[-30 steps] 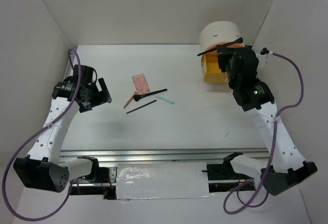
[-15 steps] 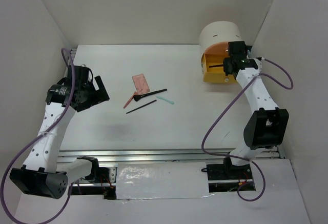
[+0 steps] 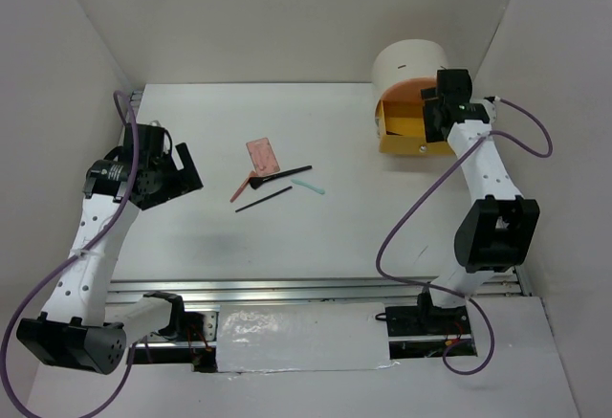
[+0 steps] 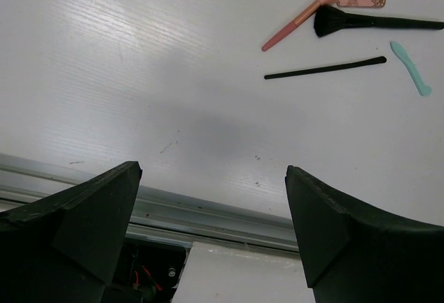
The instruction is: Organize the makeup
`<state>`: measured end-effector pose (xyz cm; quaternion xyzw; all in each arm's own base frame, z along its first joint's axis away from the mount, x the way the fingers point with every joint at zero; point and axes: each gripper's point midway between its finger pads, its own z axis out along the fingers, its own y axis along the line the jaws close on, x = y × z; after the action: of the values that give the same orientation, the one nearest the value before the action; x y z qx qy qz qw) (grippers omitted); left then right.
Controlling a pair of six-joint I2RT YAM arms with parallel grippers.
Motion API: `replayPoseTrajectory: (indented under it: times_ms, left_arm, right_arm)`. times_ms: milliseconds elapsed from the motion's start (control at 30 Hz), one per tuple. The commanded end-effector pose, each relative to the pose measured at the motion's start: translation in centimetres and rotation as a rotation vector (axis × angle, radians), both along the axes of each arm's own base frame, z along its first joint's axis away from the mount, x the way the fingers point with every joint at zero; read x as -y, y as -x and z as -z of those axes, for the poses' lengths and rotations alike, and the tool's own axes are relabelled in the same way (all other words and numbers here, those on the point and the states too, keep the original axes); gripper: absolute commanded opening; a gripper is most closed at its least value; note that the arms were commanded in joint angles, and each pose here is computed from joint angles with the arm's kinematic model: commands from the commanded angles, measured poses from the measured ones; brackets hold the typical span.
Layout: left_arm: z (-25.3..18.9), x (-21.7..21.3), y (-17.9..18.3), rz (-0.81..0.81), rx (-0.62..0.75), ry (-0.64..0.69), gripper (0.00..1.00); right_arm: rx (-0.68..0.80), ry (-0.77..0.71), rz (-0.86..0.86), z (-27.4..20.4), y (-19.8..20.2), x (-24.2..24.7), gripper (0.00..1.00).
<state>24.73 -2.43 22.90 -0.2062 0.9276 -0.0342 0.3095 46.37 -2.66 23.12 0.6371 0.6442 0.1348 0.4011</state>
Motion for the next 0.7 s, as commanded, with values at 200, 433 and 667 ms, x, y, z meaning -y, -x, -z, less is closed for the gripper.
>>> replayPoseTrajectory:
  times_ms: [200, 433, 667]
  left_arm:
    - [0.3, 0.1, -0.5, 0.014, 0.0, 0.001, 0.99]
    - [1.6, 1.9, -1.5, 0.086, -0.057, 0.065, 0.99]
    - [3.2, 2.8, -2.1, 0.103, -0.159, 0.095, 0.97]
  right_arm:
    - [0.254, 0.19, -0.568, -10.2, -3.7, -10.3, 0.79]
    - [-0.03, 0.615, -1.499, -2.0, 2.0, -27.9, 0.79]
    - [-0.267, 0.771, -1.734, 8.5, 4.3, -31.0, 0.8]
